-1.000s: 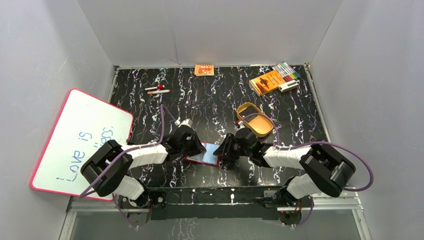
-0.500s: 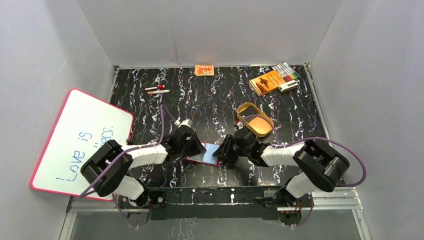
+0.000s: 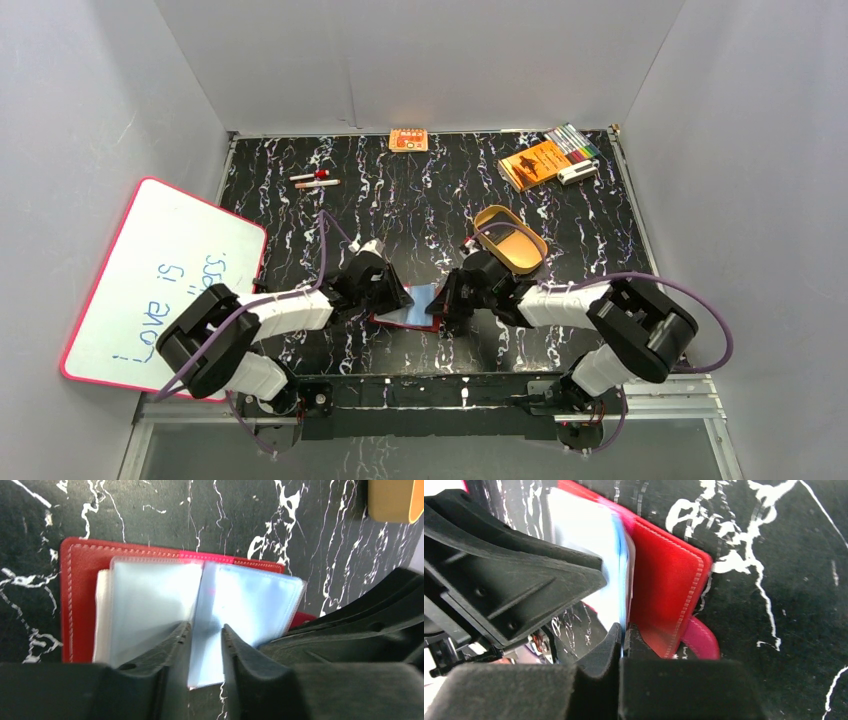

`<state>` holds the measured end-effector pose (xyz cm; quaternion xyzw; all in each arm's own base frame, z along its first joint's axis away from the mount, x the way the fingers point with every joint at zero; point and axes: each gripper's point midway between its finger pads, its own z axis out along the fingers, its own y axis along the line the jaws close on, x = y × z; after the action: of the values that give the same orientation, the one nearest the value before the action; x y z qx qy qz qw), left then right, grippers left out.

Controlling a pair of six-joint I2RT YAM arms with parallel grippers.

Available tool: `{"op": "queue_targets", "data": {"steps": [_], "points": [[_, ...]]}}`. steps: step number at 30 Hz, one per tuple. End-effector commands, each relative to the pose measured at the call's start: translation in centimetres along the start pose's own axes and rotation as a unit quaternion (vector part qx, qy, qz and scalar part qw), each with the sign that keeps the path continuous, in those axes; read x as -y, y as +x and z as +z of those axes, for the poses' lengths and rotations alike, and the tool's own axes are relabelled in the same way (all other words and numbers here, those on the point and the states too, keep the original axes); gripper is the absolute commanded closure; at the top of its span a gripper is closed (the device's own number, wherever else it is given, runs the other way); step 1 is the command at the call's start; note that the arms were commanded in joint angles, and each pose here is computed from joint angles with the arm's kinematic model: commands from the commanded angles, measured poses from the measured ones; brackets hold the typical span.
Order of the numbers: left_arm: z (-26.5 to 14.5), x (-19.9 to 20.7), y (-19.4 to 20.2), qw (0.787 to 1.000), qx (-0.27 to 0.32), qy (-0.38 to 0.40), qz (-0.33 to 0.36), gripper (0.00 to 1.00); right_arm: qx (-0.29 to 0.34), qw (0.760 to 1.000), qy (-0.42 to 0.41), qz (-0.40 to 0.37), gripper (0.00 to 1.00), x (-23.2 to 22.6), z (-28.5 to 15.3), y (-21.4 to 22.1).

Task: Put the credit cards into the card holder
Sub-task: Open the card holder at the center of the board.

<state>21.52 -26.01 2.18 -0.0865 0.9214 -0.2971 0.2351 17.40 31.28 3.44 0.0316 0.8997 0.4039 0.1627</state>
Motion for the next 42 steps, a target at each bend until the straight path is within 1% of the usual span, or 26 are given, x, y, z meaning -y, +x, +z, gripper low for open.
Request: {"op": "queue_targets", "data": {"steps": [1,4,7,11,20,26,29,33,42], "points": [[-1.9,-1.8,1.1,0.999,-0.019,-0.036,0.019,0.67,0.018,0.997,0.014,-0.074,1.0,-1.6,-1.3,-2.2],[-2.6,-0.5,0.4,0.999,-0.01,-0.015,0.027,0.53,0.001,0.995,0.033,-0.094,1.0,-1.2,-1.6,-2.1],[-2.8,1.0,0.3,0.999,-0.014,0.019,0.035,0.41,-0.007,0.995,0.03,-0.096,1.0,-1.3,-1.6,-2.1],[-2.2,2.1,0.7,0.998,-0.03,0.045,0.042,0.35,-0.019,0.995,0.012,-0.093,1.0,-1.7,-1.3,-1.7],[-0.5,3.1,1.2,0.994,-0.059,0.063,0.065,0.32,-0.037,0.994,-0.008,-0.105,1.0,-2.1,-1.0,-1.5],[0.4,1.9,1.7,0.995,-0.073,0.036,0.066,0.32,-0.038,0.993,-0.026,-0.105,0.99,-2.4,-1.2,-1.7],[0.5,1.2,1.8,0.996,-0.068,0.022,0.06,0.34,-0.028,0.994,-0.047,-0.099,0.88,-2.7,-1.6,-2.1],[0.4,0.7,1.7,0.997,-0.06,0.013,0.052,0.35,-0.023,0.994,-0.074,-0.074,0.85,-2.4,-2.0,-2.1],[0.6,0.6,1.5,0.997,-0.06,0.006,0.053,0.34,-0.017,0.99,-0.124,-0.063,0.68,-3.6,-2.3,-2.5]]}}
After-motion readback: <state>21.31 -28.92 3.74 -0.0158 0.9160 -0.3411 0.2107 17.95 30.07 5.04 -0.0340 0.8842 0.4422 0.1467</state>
